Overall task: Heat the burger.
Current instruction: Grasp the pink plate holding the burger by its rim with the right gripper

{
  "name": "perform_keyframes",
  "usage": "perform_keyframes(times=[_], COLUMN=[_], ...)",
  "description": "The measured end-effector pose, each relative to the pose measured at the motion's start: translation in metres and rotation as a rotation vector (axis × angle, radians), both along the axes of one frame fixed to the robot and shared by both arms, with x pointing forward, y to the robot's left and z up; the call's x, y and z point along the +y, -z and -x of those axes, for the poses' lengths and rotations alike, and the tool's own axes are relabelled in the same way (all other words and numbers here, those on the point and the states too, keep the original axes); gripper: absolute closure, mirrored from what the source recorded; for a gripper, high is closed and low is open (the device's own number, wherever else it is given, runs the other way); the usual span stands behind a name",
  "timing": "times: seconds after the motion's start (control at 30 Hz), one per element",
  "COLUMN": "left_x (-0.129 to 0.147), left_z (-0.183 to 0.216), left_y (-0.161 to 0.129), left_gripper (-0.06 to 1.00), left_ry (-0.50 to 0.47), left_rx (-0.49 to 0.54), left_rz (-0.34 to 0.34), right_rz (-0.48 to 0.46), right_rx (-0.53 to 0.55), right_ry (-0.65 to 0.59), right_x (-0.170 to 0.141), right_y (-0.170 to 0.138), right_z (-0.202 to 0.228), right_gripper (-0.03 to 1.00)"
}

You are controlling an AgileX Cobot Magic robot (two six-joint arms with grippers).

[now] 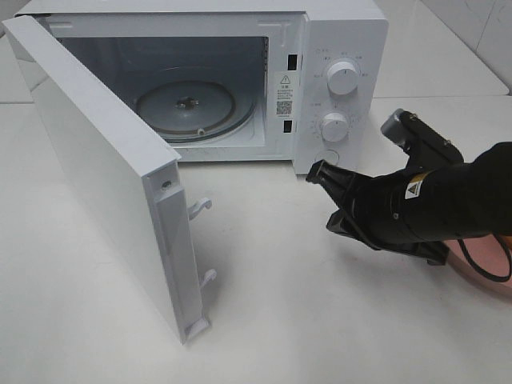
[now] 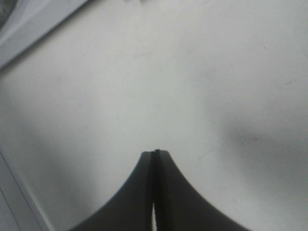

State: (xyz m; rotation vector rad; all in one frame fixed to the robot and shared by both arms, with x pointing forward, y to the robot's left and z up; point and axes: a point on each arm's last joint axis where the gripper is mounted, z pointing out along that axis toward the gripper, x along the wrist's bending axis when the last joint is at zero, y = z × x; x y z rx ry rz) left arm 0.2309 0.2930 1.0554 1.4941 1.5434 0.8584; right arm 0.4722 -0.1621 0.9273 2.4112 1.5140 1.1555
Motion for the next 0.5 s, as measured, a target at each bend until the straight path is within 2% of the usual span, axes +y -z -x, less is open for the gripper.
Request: perform_keyframes(times=[0.03,0.1,0.13,0.17,0.2,0.23,0.27,0.33,0.37,0.4,0.47,0.5], left_x=[0.000,0.000,0.000,0.000,0.000,0.000,0.000,0.000,0.000,0.000,0.000,0.000], left_z=[0.000,0.000,0.000,0.000,0.000,0.000,0.000,0.000,0.000,0.000,0.000,0.000], left_y=[0.000,0.000,0.000,0.000,0.000,0.000,0.000,0.000,0.000,0.000,0.000,0.000], left_gripper=[0.09,0.09,0.09,0.09,0.09,0.09,0.09,0.09,0.09,0.09,0.09,0.09], left_ry=[0.000,0.000,0.000,0.000,0.000,0.000,0.000,0.000,0.000,0.000,0.000,0.000], left_rx=[0.000,0.000,0.000,0.000,0.000,0.000,0.000,0.000,0.000,0.000,0.000,0.000], left_rz=[0.000,0.000,0.000,0.000,0.000,0.000,0.000,0.000,0.000,0.000,0.000,0.000], right_rz=[0.000,0.103,0.103,0.137,0.205,0.205,0.260,0.289,0.355,0.355,0.435,0.435], right_rx=[0.000,0.030,0.030,0.040,0.060,0.060,0.060,0.057,0.047,0.047,0.048,0.048], right_ry=[0.000,-0.154,-0.154,-0.211,-0.325,-0.325,-0.426,-0.475,-0.586,-0.586,-0.721,-0.721], right_x=[0.000,0.004,0.004,0.006,0.009,0.009,0.012,0.013,0.015,0.015,0.016,0.016], right_y=[0.000,-0.004,-0.004,-0.006,-0.007,-0.007,-0.012,-0.013,-0.017,-0.017,-0.022,-0.022], right_z=[0.000,0.001,0.001,0.001,0.002,0.002,0.001,0.001,0.000,0.000,-0.001,-0.001], right_gripper=[0.96,0.96,0.96,0.96,0.95,0.95,0.94,0.94,0.94,0.94,0.93,0.93])
